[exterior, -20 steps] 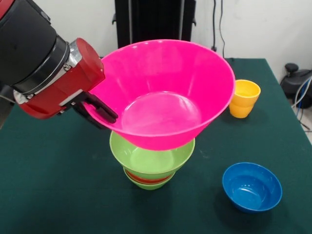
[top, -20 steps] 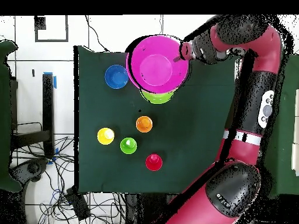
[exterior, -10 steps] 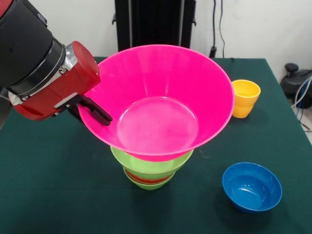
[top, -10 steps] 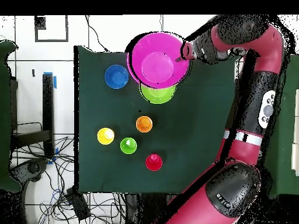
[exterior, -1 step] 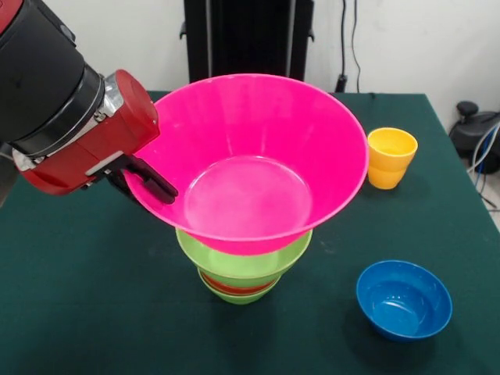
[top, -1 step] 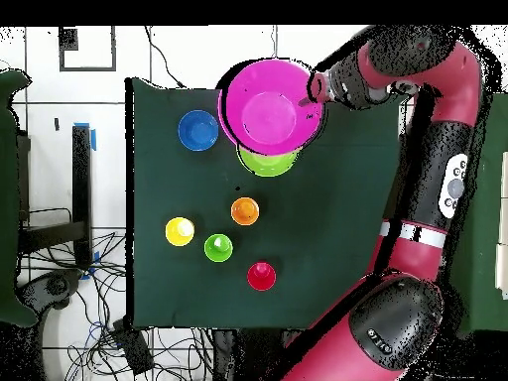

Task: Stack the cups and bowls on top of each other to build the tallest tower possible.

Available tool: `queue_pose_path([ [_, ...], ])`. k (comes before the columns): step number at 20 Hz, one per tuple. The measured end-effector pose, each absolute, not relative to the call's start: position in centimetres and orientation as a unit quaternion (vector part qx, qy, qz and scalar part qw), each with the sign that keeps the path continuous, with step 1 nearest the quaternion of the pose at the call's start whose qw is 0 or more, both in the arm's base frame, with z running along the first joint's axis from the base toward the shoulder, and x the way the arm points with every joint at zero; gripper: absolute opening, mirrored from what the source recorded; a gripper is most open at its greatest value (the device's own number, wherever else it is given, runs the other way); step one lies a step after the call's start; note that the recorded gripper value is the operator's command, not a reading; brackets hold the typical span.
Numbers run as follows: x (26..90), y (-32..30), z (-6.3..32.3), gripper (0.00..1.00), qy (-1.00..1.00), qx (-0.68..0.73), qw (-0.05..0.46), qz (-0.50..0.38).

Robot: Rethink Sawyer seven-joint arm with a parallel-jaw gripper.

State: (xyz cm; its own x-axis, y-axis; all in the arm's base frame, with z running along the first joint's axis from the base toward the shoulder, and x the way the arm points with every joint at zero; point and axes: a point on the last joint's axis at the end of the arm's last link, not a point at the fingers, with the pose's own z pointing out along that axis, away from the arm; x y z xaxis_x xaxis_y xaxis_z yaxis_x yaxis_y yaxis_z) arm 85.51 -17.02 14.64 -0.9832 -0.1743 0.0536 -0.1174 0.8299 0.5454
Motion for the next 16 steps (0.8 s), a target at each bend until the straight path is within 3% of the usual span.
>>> queue_pose_path([
  [16, 84.6, -18.2, 13.4, 0.0, -0.958, 0.071, 0.066, -0.269],
])
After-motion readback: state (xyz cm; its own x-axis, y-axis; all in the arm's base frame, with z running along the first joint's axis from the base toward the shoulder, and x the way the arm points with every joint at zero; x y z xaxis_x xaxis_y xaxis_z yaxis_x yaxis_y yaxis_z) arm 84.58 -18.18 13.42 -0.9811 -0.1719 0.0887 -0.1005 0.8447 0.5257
